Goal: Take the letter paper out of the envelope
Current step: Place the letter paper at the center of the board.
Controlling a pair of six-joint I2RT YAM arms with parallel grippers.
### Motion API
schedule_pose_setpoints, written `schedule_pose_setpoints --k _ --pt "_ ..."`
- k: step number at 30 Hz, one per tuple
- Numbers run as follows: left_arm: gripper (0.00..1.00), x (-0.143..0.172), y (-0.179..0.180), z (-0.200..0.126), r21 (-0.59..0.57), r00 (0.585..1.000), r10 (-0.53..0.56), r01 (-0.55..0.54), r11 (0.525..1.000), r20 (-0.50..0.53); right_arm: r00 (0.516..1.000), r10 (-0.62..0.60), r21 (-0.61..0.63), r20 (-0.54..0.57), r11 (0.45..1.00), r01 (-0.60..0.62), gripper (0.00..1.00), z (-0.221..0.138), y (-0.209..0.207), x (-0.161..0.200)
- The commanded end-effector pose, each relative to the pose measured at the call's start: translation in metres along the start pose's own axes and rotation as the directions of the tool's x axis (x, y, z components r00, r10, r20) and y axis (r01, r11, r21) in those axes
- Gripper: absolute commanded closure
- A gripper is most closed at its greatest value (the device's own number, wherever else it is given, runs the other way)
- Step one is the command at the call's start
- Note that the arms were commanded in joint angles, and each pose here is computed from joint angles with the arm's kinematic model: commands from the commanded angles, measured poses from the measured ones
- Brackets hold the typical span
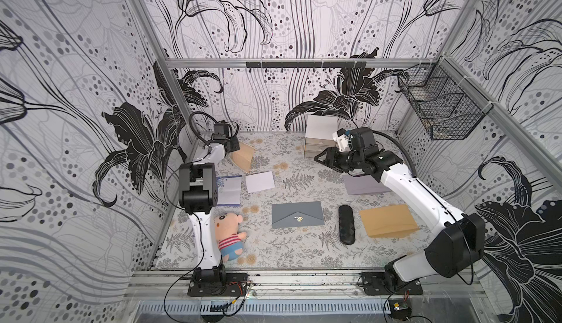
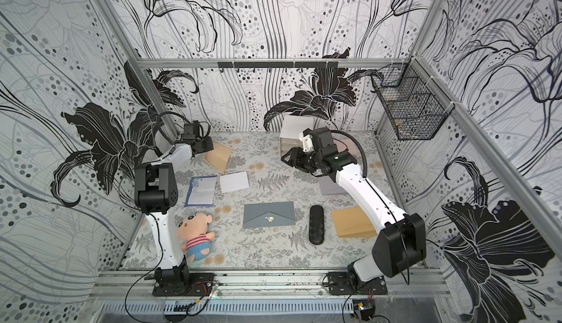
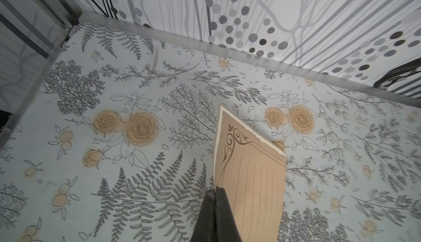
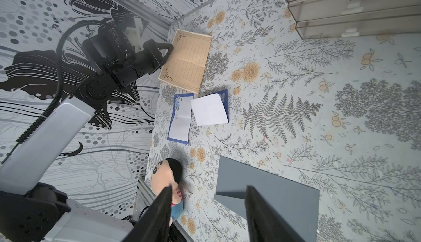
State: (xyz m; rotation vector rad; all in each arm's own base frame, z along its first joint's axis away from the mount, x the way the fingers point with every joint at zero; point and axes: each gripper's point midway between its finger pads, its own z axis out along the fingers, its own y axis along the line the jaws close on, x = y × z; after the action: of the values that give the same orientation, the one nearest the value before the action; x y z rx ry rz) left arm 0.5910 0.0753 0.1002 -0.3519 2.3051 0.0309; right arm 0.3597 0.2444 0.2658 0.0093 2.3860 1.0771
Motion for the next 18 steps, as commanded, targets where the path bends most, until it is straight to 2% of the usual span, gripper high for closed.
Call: schedule_pose_setpoints --k 1,9,18 --pt "1.00 -0.012 0.023 0.013 -0.089 0.997 0.071 -0.068 0.994 0.040 1.000 -0.024 -0.013 -0.013 1.000 0.024 0.46 -0.003 0.006 -0.004" --pt "1.00 -0.004 0.036 0.045 -0.109 0.996 0.082 -0.080 0.991 0.014 0.999 -0.009 0.021 -0.038 1.000 0.010 0.45 -0.005 0.000 -0.001" --pt "1.00 0.001 0.036 0.044 -0.104 0.996 0.088 -0.087 0.991 0.012 0.999 0.009 0.027 -0.050 1.000 -0.007 0.46 0.003 -0.005 -0.003"
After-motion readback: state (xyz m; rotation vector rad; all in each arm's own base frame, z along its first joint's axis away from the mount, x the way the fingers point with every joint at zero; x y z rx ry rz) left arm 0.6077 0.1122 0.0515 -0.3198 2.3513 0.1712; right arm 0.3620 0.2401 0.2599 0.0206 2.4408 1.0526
